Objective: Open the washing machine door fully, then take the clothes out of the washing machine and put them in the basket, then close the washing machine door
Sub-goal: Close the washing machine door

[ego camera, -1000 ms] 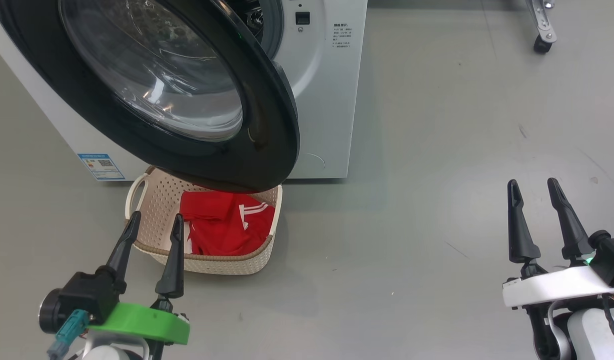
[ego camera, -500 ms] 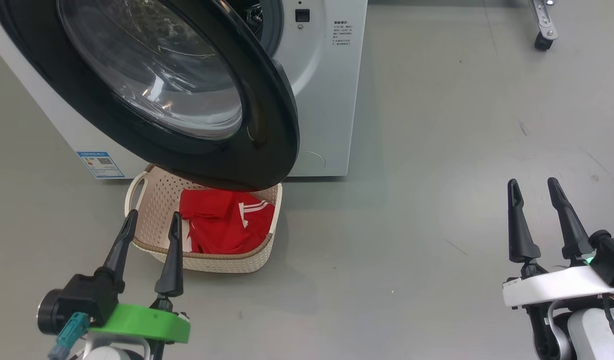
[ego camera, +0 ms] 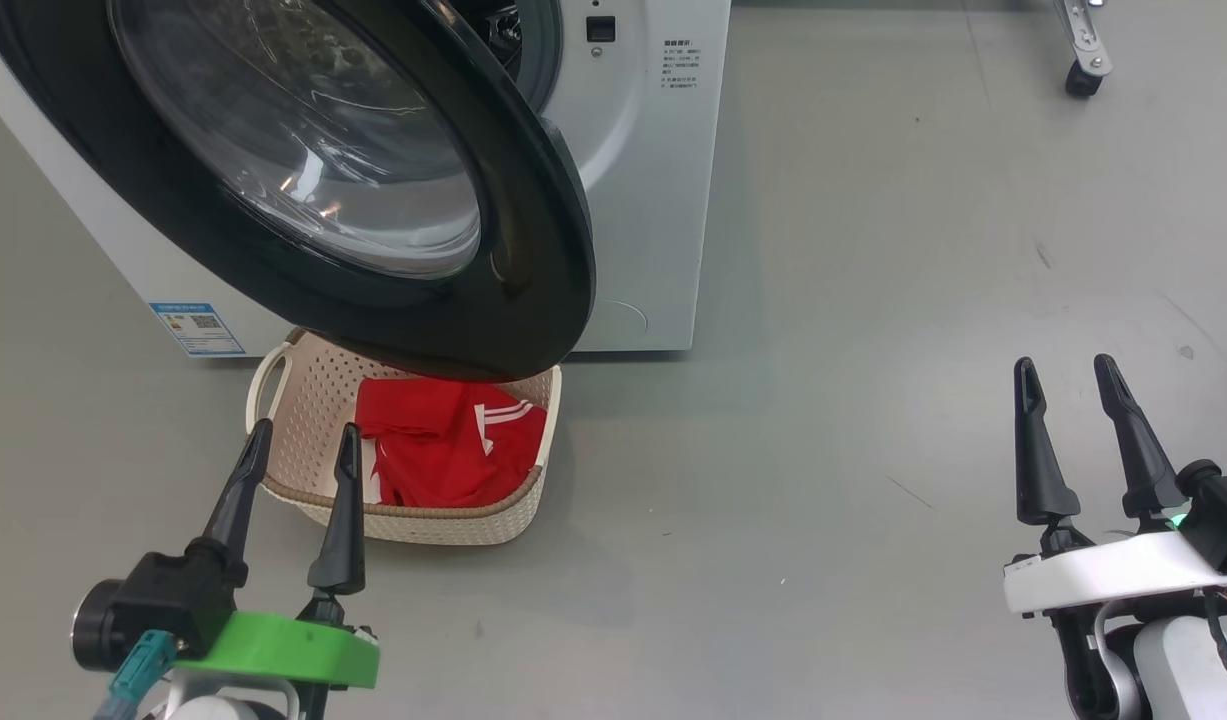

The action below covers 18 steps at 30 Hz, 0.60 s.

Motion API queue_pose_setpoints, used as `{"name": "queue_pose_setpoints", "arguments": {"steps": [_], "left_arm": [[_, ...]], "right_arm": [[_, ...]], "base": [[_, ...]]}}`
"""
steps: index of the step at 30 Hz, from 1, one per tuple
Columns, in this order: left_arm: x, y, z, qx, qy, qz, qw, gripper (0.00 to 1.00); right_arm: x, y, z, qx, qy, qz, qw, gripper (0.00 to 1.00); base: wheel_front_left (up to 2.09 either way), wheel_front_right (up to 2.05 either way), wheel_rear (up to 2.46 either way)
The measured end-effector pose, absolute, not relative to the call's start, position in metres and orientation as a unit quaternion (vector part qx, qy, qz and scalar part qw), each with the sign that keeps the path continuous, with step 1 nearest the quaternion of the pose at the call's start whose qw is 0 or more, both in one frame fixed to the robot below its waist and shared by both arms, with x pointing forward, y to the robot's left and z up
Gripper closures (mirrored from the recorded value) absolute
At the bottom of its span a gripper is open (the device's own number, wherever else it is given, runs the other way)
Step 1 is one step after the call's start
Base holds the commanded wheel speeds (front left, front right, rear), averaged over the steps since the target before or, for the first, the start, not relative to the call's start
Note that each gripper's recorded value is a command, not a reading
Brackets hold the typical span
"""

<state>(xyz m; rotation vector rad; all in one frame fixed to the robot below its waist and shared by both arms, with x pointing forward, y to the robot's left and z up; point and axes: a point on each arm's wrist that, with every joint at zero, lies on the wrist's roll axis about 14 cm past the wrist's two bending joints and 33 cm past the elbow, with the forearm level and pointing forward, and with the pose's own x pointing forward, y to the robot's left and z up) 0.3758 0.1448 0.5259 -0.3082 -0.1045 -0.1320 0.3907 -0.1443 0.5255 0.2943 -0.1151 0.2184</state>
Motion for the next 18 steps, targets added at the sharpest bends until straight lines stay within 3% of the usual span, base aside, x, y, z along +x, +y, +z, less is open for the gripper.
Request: {"name": "queue_pose_setpoints", "arguments": {"steps": [18], "left_arm": [[0.3765, 0.1449, 0.5268, -0.147, -0.057, -0.064, 0.985, 0.0]], "right_arm": [[0.3916, -0.1446, 0.5243, 0.147, -0.056, 0.108, 0.982, 0.0]], "base": [[0.0, 0.0, 0.0]]}}
